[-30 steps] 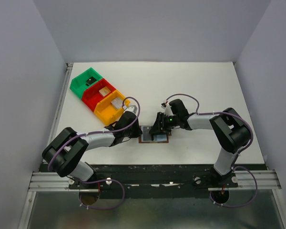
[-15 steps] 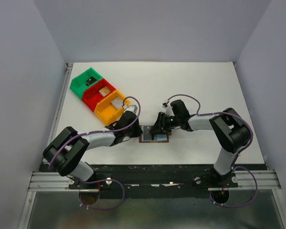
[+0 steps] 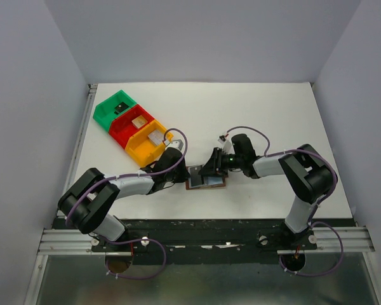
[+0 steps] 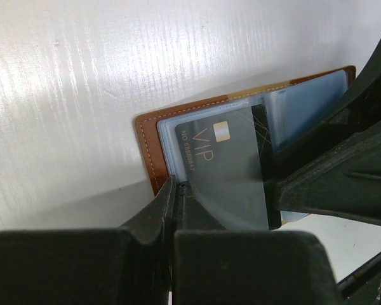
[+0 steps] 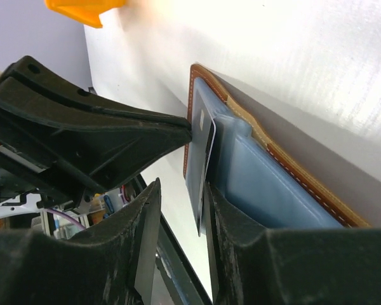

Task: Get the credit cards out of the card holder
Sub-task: Remove the credit card from the card holder.

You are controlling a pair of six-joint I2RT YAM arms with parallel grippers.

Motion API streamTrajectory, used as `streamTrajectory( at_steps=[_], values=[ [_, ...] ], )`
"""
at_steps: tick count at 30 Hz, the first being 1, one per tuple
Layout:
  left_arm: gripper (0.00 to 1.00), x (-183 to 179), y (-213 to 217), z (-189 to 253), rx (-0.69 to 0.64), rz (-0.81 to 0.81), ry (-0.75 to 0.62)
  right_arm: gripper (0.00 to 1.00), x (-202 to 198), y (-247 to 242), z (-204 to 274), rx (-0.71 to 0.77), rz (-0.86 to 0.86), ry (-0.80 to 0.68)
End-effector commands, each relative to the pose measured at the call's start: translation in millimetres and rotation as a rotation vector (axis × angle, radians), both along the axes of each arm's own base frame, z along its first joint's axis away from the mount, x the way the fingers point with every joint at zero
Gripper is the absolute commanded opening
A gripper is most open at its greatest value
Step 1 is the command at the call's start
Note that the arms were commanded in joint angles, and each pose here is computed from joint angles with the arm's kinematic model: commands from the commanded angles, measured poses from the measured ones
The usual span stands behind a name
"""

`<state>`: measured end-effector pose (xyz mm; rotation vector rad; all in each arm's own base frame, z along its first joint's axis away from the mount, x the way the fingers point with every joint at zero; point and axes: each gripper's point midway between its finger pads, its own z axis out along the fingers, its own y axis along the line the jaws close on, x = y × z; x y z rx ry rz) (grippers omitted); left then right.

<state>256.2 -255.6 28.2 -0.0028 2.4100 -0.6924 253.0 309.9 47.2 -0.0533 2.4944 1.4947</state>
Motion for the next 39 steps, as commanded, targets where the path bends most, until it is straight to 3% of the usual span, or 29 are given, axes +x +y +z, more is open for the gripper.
streamTrajectory(
  at_steps=[1,39],
  values=[
    [0.00,-16,10,-24,0.067,-0.020,0.076,0.41,2,8,14,0.076,0.025,-0.034],
    [0.00,-20,-13,-14,-0.003,-0.116,0.036,0.42,-16,22,-23,-0.079,0.173,0.084]
  ],
)
